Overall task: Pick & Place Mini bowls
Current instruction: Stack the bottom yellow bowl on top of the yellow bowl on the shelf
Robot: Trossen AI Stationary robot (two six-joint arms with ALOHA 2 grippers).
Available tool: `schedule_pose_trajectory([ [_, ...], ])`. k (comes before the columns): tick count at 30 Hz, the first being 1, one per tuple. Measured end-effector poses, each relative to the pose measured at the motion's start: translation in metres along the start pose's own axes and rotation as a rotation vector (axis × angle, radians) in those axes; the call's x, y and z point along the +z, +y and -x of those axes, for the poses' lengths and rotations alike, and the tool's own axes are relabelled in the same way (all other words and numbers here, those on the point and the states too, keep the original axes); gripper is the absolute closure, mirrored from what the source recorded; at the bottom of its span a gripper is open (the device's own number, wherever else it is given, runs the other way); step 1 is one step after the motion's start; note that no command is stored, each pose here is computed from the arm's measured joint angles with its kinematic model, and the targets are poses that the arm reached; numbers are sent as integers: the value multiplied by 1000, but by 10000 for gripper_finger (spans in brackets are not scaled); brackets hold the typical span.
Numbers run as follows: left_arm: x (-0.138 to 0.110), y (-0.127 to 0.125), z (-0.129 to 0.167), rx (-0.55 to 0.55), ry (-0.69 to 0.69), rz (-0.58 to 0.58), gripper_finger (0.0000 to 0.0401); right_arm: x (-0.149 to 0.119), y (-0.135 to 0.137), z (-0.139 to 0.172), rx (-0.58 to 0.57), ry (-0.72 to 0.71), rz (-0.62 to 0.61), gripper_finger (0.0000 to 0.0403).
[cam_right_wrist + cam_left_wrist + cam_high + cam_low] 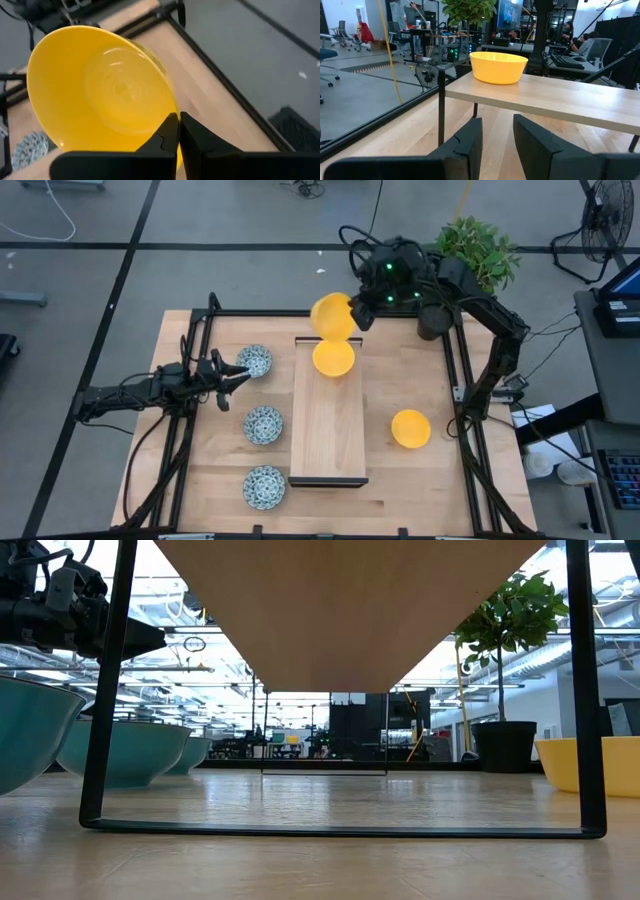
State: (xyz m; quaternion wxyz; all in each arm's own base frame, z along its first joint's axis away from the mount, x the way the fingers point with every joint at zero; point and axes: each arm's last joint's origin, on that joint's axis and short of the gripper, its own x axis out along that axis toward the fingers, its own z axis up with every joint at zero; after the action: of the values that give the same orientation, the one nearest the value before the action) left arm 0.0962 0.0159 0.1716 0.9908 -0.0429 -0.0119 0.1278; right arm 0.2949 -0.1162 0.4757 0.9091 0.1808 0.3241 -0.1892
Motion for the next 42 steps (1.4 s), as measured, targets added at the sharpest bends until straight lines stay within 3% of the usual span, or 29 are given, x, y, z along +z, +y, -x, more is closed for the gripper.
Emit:
schedule_pose_trajectory([
  [8,0,0,0,-1,0,0,288,-10,-1,-16,38,160,-70,403],
  [26,0,0,0,-1,0,0,288,-16,-5,-77,54,338,-49,403],
  [42,0,0,0,-1,1,0,288,-21,-8,-89,35,402,-38,403],
])
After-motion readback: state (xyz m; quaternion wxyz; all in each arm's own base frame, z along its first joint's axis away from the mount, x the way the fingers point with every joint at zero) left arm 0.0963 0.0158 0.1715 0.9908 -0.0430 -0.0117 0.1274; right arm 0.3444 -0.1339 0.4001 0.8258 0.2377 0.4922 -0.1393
